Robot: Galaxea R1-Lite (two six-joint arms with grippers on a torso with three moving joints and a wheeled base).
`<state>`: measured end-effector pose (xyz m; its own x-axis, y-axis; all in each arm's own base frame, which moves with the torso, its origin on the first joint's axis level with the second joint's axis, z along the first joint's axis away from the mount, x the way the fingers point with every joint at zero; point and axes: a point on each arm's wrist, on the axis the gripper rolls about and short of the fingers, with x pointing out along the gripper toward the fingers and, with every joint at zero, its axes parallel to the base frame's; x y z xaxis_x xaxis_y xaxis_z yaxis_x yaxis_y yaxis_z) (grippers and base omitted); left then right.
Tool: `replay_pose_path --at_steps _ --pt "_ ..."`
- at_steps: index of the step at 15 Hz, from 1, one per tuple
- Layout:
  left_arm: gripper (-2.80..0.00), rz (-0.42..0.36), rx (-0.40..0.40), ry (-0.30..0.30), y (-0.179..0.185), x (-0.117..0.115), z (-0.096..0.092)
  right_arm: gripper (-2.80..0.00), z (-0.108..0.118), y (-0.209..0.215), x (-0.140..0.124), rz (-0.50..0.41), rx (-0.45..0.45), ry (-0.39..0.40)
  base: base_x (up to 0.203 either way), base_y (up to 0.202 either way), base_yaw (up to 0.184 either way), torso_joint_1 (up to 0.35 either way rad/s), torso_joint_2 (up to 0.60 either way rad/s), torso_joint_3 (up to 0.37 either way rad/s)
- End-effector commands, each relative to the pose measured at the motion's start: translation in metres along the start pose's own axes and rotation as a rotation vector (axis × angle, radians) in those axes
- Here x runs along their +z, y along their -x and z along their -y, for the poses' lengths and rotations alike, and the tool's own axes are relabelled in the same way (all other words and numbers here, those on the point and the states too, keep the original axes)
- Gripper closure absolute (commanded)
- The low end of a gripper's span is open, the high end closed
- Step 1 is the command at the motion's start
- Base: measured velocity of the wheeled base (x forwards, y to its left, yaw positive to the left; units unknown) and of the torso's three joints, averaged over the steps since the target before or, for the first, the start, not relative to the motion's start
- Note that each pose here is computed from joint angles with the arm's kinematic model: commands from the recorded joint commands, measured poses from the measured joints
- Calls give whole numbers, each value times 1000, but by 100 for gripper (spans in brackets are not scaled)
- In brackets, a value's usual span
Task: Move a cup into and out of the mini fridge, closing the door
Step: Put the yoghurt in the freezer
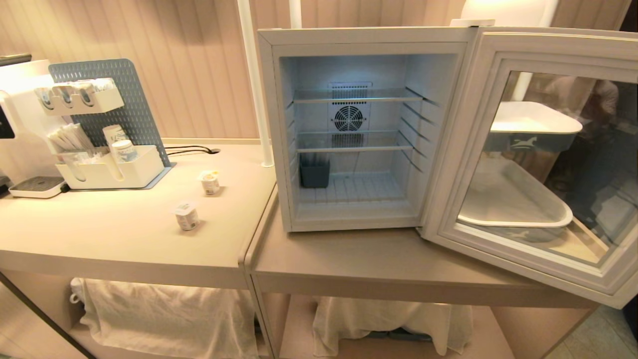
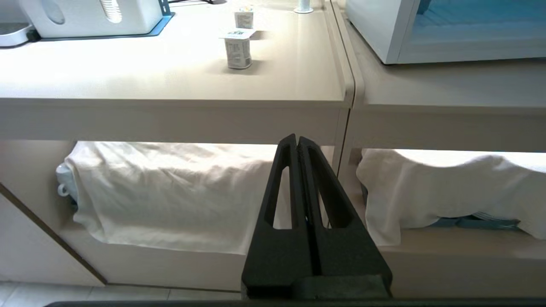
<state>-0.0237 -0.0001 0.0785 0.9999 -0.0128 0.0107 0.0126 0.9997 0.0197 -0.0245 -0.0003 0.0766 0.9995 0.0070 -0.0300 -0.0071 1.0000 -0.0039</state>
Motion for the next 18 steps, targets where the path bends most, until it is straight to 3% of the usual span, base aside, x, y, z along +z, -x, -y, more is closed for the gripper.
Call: replay_pose_path --at_steps 1,15,18 --pt "0 -5 -2 5 -1 -2 0 0 0 0 0 -2 1 1 0 0 0 0 0 0" --pt "0 -9 -3 4 0 -1 0 0 0 0 0 -4 1 1 0 0 0 0 0 0" --pt "0 -11 -3 4 0 -1 0 0 0 0 0 -4 1 1 1 145 -1 3 5 0"
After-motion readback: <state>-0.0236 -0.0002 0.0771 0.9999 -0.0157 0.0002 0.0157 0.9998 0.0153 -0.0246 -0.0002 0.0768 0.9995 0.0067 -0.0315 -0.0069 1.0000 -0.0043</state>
